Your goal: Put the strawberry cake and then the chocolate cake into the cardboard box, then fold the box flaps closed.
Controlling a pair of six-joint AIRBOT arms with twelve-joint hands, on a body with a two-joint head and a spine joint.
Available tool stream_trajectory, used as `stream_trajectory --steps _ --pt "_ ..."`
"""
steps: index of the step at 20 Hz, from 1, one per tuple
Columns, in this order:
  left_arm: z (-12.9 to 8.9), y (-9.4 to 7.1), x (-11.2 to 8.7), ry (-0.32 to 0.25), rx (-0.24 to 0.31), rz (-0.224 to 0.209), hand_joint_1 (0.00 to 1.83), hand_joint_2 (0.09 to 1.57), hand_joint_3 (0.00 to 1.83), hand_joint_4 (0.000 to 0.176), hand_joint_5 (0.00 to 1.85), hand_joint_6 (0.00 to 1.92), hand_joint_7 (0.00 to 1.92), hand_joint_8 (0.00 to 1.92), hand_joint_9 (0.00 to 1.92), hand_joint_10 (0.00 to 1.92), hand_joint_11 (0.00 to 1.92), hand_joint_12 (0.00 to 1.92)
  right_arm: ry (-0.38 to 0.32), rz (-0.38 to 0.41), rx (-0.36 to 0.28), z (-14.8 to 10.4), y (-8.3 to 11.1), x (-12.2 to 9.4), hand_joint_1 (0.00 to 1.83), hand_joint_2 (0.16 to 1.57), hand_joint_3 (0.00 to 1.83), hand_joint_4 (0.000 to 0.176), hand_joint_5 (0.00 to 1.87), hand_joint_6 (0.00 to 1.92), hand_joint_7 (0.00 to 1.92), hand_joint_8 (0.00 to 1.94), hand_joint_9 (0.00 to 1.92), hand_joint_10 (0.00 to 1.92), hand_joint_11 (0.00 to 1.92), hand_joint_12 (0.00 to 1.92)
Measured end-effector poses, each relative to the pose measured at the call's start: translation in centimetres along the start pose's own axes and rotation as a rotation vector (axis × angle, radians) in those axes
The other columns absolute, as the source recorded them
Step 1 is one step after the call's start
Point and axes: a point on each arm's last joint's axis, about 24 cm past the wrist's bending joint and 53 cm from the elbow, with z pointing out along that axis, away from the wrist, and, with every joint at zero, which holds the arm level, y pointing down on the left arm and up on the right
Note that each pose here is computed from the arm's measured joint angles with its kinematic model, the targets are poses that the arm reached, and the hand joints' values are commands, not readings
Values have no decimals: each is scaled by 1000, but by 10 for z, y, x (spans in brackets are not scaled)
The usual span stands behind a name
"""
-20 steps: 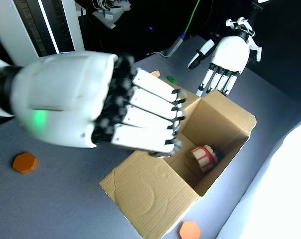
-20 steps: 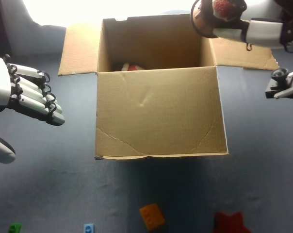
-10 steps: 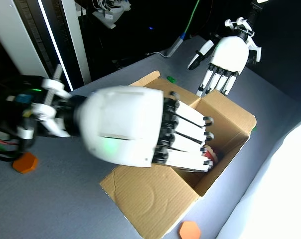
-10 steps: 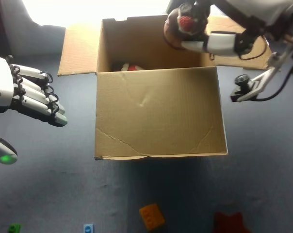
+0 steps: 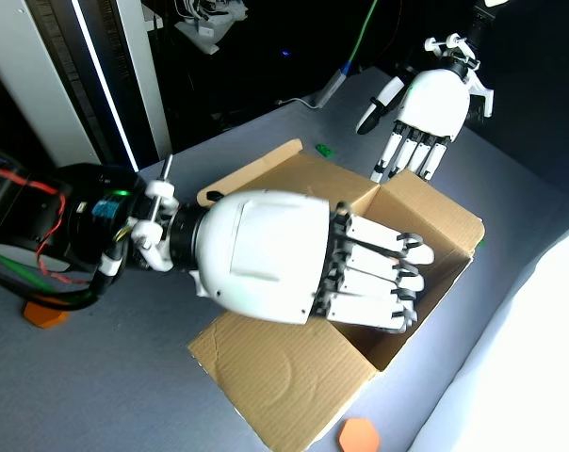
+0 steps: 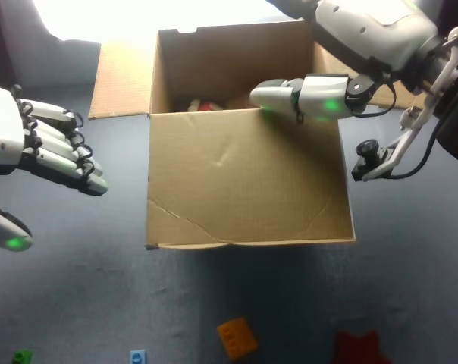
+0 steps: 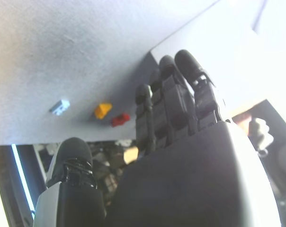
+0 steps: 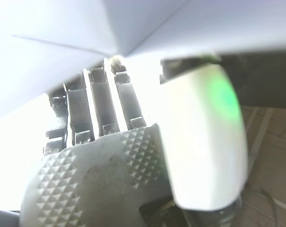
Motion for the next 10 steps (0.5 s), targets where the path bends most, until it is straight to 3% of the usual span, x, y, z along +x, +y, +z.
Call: stream_trajectory --steps 1,3,5,7,8,9,10 --pt "1 0 0 1 0 1 169 1186 0 26 314 6 338 5 396 6 0 1096 4 -6 -3 0 1 2 614 901 0 0 1 0 40 1 72 25 0 597" --pt "2 1 -1 -2 -7 1 146 1191 0 26 298 1 323 0 384 0 0 1090 5 -9 -5 0 2 2 624 897 0 0 0 0 32 2 58 17 0 553" --pt "2 4 -3 -14 -20 -4 126 1192 0 29 291 0 315 0 385 1 0 1089 2 -13 -2 -1 0 0 605 904 0 0 0 0 35 3 55 14 0 553" --pt "2 7 -7 -31 -32 -10 116 1186 0 27 311 8 319 2 391 3 0 1093 1 -21 2 -5 1 -6 597 917 2 0 6 1 112 12 109 29 0 759" --pt "1 10 -9 -39 -45 -9 94 1192 0 22 322 9 322 2 394 4 0 1113 3 -20 4 -10 3 -10 603 923 3 0 0 0 123 8 112 26 0 679" --pt "1 14 -11 -45 -60 -9 80 1194 2 30 321 7 320 1 398 5 0 1120 2 -23 6 -14 5 -15 608 920 1 0 0 0 121 3 105 19 0 509" --pt "1 17 -13 -55 -73 -13 75 1197 2 37 303 2 300 0 374 1 0 1092 -1 -27 7 -20 8 -22 609 916 0 0 17 7 133 7 113 21 0 476"
